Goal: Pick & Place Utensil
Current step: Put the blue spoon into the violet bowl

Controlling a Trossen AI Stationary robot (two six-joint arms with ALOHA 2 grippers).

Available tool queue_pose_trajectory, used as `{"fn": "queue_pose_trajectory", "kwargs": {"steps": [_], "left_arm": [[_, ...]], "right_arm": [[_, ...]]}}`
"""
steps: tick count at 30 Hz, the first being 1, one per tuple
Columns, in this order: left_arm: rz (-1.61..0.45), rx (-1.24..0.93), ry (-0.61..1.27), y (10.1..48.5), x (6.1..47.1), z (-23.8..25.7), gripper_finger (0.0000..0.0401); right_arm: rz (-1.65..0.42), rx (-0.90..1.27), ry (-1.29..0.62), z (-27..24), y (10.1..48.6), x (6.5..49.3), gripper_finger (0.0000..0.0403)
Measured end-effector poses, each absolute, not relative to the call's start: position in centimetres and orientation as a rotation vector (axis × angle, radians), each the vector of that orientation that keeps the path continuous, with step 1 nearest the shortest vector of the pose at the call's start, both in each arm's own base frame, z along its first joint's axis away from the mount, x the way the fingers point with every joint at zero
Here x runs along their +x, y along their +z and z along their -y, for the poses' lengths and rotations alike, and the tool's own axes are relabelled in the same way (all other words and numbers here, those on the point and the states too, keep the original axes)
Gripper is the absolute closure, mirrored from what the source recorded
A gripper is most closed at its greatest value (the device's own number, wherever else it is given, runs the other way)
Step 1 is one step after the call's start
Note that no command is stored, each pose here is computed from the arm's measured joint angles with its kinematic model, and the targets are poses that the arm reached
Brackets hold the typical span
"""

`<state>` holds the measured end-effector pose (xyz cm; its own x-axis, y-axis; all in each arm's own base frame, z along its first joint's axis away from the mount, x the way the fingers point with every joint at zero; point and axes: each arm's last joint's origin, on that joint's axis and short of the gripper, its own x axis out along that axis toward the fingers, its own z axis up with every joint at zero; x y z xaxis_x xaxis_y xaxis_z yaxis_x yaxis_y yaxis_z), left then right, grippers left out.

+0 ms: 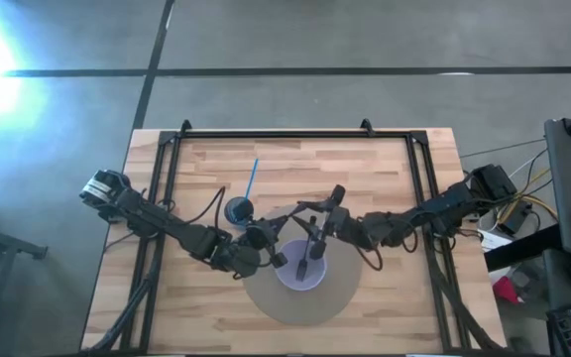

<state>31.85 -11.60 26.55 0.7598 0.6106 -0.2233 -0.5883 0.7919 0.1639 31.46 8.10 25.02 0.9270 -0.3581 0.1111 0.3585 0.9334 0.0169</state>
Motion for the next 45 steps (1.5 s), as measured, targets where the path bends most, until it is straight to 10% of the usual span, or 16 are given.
{"fn": "queue_pose_trajectory", "kwargs": {"steps": [16,30,45], "left_arm": [[-0.285,0.107,0.653,26.5,31.8,11.6,0.0392],[-0.307,0.117,0.610,26.4,31.8,11.6,0.0385],[-0.301,0.130,0.595,27.2,31.8,11.7,0.0253]], "right_arm": [[0.119,0.034,-0.367,-7.9,25.0,31.5,0.0388],[0.085,-0.027,-0.344,-8.1,24.8,31.5,0.0394],[-0.020,-0.108,-0.340,-8.0,25.4,30.4,0.0394]]}}
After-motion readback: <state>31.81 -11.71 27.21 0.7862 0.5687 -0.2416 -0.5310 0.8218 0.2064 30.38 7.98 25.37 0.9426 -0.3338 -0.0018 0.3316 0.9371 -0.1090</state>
